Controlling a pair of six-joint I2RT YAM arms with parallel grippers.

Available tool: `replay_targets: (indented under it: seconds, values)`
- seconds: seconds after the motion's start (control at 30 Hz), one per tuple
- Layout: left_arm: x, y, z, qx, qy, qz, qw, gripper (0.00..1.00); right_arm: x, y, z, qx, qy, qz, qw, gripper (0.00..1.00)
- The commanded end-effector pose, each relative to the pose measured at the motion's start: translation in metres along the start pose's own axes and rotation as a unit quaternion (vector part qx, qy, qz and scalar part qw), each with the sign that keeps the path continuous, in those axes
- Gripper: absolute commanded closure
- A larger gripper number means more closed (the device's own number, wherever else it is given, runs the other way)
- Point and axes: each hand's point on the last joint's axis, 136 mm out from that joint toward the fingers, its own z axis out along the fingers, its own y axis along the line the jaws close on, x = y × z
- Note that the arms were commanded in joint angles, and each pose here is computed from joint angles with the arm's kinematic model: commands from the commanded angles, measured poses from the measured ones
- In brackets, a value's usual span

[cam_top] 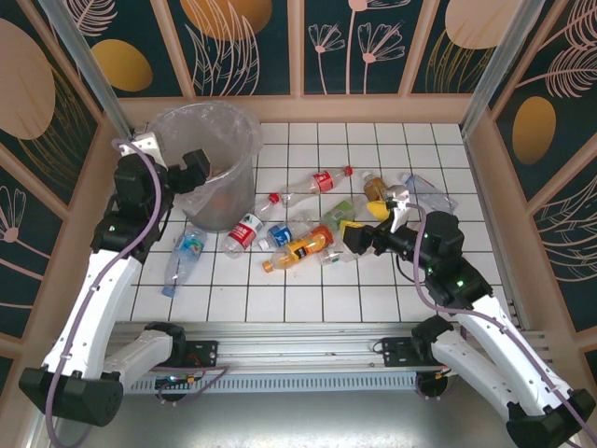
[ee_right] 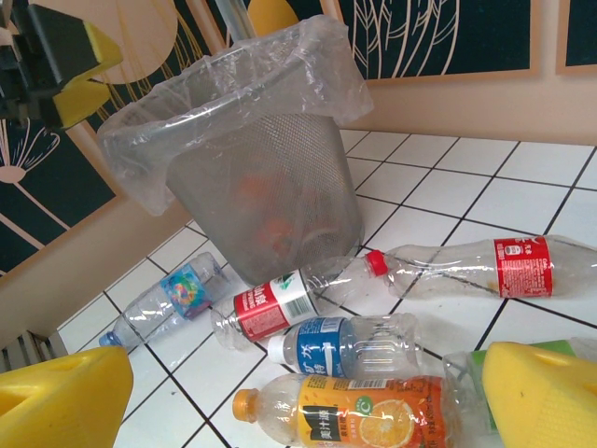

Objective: Put the plastic bottles in the bin

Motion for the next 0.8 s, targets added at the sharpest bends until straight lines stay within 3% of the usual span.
replay_targets:
  seconds: [0.0,0.33,0.6,0.77]
  values:
    - [0.021,0.015,-0.012,-0.037,0.047,-0.066,0.996,0.02,-0.019,0.008,-0.005,-0.013,-0.025,-0.019,0.999,0.03]
    - [0.057,0.012,-0.013,-0.02,0.118,-0.118,0.986,0.02,-0.017,0.007,-0.004,-0.011,-0.022,-0.016,1.0,0.03]
    - [0.058,-0.019,0.013,0.064,0.121,-0.142,0.98,0.02,-0.017,0.007,-0.004,-0.01,-0.021,-0.016,1.0,0.03]
    - [0.045,-0.022,0.026,0.066,0.099,-0.133,0.984,0.02,-0.016,0.007,-0.005,-0.009,-0.021,-0.016,1.0,0.03]
